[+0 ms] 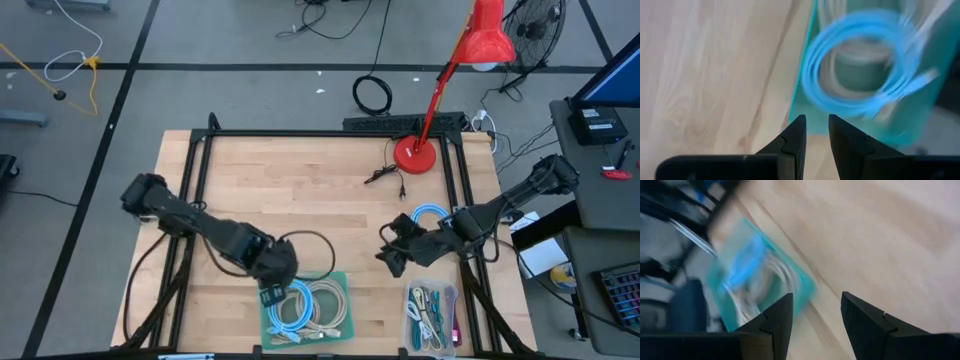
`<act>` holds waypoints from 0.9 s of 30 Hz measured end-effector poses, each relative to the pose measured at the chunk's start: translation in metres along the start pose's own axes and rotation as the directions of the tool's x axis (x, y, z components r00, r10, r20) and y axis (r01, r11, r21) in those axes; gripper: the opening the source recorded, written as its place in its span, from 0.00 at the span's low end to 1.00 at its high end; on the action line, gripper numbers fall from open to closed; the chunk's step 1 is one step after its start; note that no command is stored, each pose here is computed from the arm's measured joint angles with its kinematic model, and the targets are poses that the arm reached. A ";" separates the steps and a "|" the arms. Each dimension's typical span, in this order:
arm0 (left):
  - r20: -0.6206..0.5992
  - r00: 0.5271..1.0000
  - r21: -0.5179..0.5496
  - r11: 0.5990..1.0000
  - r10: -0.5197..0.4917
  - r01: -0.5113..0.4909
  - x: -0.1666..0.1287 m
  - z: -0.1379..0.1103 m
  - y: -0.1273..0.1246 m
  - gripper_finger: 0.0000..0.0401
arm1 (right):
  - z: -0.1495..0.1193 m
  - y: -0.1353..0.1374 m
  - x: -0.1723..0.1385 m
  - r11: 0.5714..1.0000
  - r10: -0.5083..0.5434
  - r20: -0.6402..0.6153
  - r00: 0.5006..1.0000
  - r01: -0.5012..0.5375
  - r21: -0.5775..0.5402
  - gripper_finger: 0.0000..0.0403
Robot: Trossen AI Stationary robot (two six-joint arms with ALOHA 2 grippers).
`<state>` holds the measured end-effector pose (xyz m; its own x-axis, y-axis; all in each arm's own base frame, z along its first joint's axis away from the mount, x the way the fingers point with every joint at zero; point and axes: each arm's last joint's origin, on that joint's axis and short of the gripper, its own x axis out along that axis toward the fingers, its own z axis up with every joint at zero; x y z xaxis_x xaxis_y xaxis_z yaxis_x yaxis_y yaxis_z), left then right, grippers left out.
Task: Pick & Place USB Port
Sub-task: Adjust the bins
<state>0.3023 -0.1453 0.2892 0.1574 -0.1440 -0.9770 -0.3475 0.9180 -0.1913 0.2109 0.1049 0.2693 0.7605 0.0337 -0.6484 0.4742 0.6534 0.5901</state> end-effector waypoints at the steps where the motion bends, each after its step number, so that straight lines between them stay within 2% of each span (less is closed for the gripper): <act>1: 0.050 0.999 -0.022 1.000 -0.021 0.022 -0.007 0.001 0.000 0.22 | -0.002 -0.004 0.000 0.999 -0.027 -0.047 0.999 0.028 0.021 0.38; 3: 0.166 0.985 -0.058 0.996 -0.056 0.066 -0.018 0.004 -0.001 0.22 | -0.009 -0.012 -0.002 0.993 -0.094 -0.164 0.982 0.104 0.056 0.38; 7: 0.354 0.933 -0.096 0.990 -0.064 0.105 -0.032 0.011 -0.004 0.22 | -0.030 -0.025 -0.012 0.965 -0.228 -0.364 0.903 0.260 0.041 0.38; 10: 0.426 0.903 -0.103 0.989 -0.052 0.106 -0.034 0.015 -0.006 0.22 | -0.043 -0.026 -0.021 0.959 -0.247 -0.443 0.862 0.281 0.013 0.38; 16: 0.422 0.907 -0.106 0.993 0.000 0.050 -0.016 0.020 -0.011 0.22 | -0.073 -0.009 -0.037 0.988 -0.109 -0.576 0.810 0.154 0.031 0.33; 21: 0.388 0.922 -0.104 0.994 0.023 0.019 0.004 0.022 -0.020 0.22 | -0.099 -0.008 -0.042 0.977 -0.156 -0.636 0.756 0.211 0.011 0.16; 24: 0.369 0.929 -0.107 0.994 0.020 0.021 0.016 0.023 -0.025 0.22 | -0.107 -0.007 -0.036 0.973 -0.184 -0.603 0.776 0.230 -0.002 0.03; 27: 0.352 0.936 -0.095 0.993 -0.025 0.062 0.024 0.027 -0.030 0.22 | -0.113 -0.006 -0.025 0.967 -0.215 -0.578 0.787 0.255 -0.012 0.02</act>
<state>0.3419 -0.1665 0.2739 0.4810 -0.0275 -0.8763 -0.4237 0.8678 -0.2598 0.1384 0.1854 0.2275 0.2404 0.3233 -0.9153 0.6473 0.6493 0.3993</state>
